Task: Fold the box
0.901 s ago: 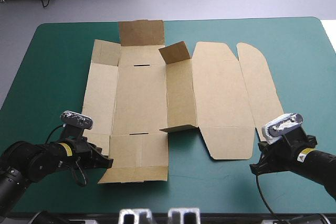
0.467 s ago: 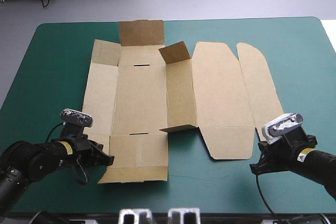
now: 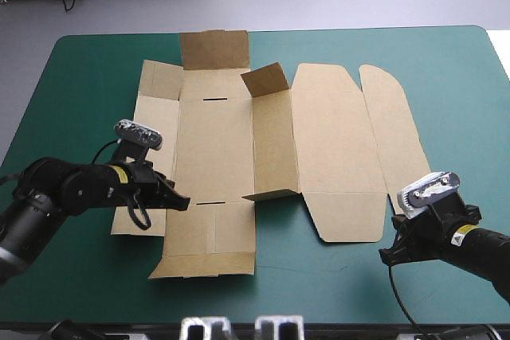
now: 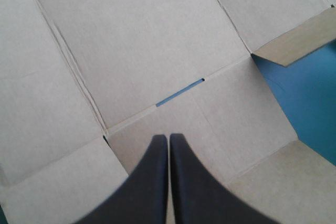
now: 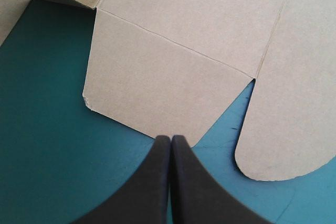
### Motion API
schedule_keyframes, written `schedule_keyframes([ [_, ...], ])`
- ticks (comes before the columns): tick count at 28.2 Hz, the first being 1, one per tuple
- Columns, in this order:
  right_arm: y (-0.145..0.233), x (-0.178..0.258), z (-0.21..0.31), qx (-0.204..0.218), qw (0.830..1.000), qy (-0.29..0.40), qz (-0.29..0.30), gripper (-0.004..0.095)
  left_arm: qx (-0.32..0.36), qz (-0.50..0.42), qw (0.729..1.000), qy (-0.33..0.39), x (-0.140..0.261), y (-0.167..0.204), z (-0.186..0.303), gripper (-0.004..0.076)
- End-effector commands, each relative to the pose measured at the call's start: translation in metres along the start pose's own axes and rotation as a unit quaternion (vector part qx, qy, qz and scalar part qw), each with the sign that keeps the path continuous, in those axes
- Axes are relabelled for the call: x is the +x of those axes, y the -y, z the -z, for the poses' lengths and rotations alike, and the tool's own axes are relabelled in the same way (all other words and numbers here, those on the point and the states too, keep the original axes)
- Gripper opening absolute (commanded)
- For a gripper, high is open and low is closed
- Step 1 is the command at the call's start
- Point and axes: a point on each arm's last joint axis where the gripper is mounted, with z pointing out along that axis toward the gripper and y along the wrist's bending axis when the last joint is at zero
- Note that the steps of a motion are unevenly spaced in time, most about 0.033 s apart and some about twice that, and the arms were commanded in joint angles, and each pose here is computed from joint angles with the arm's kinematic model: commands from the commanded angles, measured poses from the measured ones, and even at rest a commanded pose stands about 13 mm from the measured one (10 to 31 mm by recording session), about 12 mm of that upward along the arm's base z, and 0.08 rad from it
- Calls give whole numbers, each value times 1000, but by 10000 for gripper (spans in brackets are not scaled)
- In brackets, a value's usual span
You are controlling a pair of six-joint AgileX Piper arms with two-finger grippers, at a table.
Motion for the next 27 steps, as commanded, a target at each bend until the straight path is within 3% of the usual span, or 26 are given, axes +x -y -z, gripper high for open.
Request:
schedule_keyframes([
  [1,1,-12,6,5,999,39,-1,-20,7,-8,999,30,-30,-6,5,15],
  [8,1,-12,6,5,999,39,1,-20,-7,44,999,28,-47,-66,12,15],
  [14,1,-13,6,6,999,41,2,-20,15,130,991,10,-23,-130,29,14],
  [20,1,-14,7,8,999,47,2,-20,21,242,969,42,-6,-178,33,37],
  [22,1,-14,7,9,999,49,2,-20,40,257,965,46,-4,-187,29,104],
  [23,2,-15,7,10,999,52,2,-20,55,268,961,35,-2,-195,19,227],
  [27,2,-15,7,12,998,56,2,-20,76,285,955,2,3,-213,-7,486],
])
